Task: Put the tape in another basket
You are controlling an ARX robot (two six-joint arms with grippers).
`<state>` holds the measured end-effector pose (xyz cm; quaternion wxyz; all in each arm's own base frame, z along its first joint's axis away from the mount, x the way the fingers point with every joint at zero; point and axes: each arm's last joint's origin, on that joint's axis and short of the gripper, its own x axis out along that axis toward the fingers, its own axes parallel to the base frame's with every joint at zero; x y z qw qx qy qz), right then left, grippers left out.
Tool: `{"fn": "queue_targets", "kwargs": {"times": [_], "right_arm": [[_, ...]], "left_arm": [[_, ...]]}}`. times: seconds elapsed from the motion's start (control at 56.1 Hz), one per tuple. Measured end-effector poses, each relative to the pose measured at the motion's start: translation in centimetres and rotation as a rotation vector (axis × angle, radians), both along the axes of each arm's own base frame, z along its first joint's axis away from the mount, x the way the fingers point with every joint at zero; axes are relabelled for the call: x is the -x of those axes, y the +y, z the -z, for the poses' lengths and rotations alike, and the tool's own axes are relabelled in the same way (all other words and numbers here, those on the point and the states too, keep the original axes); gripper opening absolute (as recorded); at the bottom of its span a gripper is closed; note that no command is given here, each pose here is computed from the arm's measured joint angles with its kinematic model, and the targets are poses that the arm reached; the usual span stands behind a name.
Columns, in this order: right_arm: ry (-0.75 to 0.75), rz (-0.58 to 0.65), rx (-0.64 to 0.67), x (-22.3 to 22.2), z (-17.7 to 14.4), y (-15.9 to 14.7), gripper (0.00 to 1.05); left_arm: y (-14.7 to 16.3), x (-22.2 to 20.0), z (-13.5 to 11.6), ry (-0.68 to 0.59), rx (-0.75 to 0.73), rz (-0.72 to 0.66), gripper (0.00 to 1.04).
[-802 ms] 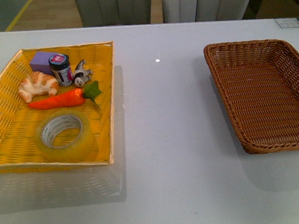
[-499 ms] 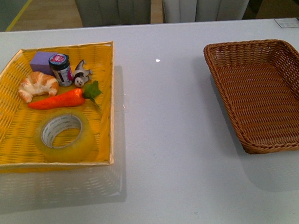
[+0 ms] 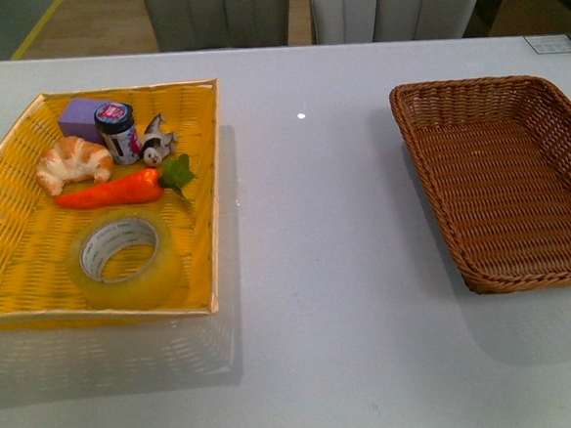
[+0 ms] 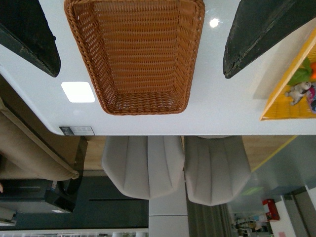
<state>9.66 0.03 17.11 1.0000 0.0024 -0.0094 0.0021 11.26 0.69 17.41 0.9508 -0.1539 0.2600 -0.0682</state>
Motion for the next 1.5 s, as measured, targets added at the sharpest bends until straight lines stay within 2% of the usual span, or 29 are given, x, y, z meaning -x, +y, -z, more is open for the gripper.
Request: {"fn": "queue_targets", "kwargs": {"times": [0.125,0.267,0.392,0.66,0.927,1.159,1.498], "right_arm": [[0.000,0.000,0.000,0.0,0.0,0.0,0.96],[0.000,0.000,0.000,0.0,0.0,0.0,0.96],[0.000,0.000,0.000,0.0,0.0,0.0,0.96],[0.000,0.000,0.000,0.0,0.0,0.0,0.96],[0.000,0.000,0.000,0.0,0.0,0.0,0.96],[0.000,0.000,0.000,0.0,0.0,0.0,0.96],[0.000,0.000,0.000,0.0,0.0,0.0,0.96]], "left_arm": [[0.7,-4.2,-1.8,-0.019,0.001,-0.005,0.96],[1.2,-8.7,-1.5,-0.039,-0.036,-0.005,0.96],[1.6,-13.1,0.7,-0.009,-0.073,0.011,0.96],[1.2,-20.2,8.3,0.184,-0.156,0.123,0.96],[1.1,-23.6,12.0,0.246,-0.211,0.178,0.96],[0.5,-24.8,15.4,0.327,-0.263,0.223,0.96],[-0.3,-26.3,17.6,0.371,-0.283,0.240,0.96]]}}
